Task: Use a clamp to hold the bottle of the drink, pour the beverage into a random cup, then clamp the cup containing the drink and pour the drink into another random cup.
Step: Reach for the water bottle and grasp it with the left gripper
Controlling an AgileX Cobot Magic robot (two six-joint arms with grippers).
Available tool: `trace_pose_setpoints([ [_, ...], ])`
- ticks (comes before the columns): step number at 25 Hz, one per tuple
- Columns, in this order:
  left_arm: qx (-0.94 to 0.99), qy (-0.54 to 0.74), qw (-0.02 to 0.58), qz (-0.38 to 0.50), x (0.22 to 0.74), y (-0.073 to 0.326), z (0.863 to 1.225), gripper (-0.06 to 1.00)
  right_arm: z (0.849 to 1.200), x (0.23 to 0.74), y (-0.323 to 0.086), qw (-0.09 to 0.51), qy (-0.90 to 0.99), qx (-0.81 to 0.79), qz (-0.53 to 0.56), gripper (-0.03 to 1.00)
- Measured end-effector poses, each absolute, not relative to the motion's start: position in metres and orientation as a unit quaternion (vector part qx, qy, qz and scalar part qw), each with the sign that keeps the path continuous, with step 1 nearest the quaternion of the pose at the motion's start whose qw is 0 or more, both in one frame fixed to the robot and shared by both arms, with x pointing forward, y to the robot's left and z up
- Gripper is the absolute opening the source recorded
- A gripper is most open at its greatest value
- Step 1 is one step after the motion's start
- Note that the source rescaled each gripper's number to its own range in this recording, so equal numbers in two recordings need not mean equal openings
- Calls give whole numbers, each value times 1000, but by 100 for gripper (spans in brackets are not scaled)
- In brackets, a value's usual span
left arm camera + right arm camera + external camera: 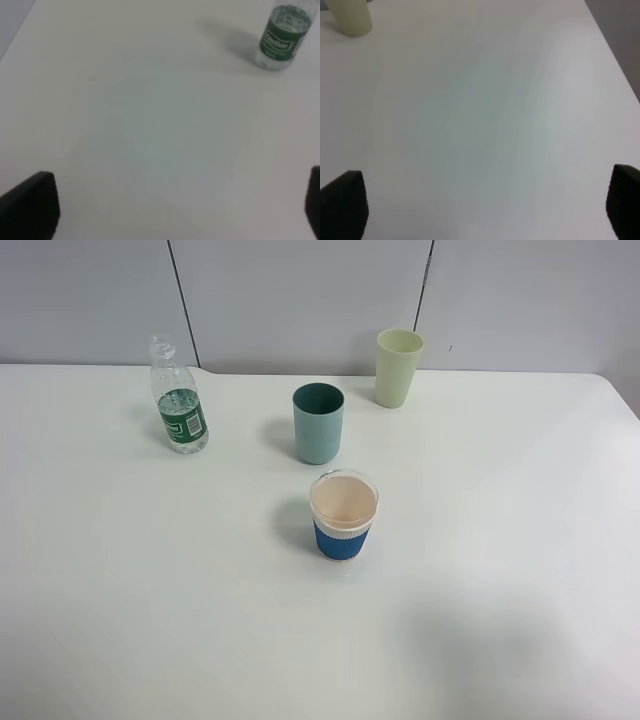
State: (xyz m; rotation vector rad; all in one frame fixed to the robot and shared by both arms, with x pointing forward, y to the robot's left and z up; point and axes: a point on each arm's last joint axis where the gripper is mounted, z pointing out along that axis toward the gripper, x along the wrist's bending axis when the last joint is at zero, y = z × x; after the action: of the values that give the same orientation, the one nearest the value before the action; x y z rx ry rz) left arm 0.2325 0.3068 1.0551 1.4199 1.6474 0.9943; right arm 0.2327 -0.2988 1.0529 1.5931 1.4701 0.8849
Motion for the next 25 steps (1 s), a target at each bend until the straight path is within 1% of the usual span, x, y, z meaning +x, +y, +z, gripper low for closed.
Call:
trace_pose_setpoints([
  [25,552,641,366,387,233,307,1055,100,1053,233,-299,389,578,627,348,100],
])
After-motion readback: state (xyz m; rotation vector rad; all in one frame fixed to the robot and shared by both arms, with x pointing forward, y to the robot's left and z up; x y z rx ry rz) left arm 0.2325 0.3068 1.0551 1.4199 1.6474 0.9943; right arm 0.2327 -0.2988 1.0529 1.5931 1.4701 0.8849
